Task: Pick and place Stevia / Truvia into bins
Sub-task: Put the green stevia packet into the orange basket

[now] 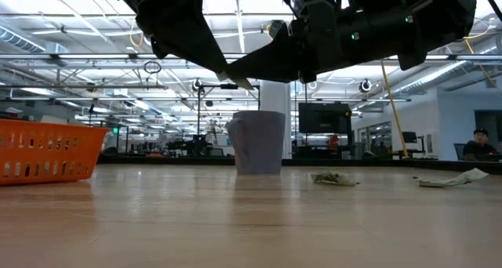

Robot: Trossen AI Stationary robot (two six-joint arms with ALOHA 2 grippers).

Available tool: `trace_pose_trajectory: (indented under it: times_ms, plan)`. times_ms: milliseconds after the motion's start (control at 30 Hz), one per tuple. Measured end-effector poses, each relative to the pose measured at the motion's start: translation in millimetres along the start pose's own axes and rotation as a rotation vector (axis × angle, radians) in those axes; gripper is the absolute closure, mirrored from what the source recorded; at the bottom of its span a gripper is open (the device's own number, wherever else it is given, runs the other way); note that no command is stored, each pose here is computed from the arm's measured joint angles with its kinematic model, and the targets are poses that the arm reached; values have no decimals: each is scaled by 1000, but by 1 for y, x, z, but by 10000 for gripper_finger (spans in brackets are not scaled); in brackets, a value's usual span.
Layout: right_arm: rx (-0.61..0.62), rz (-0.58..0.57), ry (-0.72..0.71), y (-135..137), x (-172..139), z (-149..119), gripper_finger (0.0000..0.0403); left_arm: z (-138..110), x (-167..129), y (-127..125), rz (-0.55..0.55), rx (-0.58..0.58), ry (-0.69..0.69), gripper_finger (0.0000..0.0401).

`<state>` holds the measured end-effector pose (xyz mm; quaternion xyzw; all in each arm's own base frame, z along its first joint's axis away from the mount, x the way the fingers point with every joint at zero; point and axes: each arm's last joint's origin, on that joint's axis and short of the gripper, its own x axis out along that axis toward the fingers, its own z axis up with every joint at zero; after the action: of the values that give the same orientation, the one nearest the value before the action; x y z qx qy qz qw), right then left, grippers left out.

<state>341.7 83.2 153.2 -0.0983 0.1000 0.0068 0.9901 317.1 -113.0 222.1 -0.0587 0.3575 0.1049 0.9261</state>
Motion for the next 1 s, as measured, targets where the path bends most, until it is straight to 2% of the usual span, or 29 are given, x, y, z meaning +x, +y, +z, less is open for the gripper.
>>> trace_pose_trajectory:
  times_ms: [467,1000]
  plan:
    - [14,16,90,2,-1,-9,403,0,-1,-1,25,-7,-15,350]
    - [22,7,18,1,0,-2,403,0,-1,-1,14,-21,-13,350]
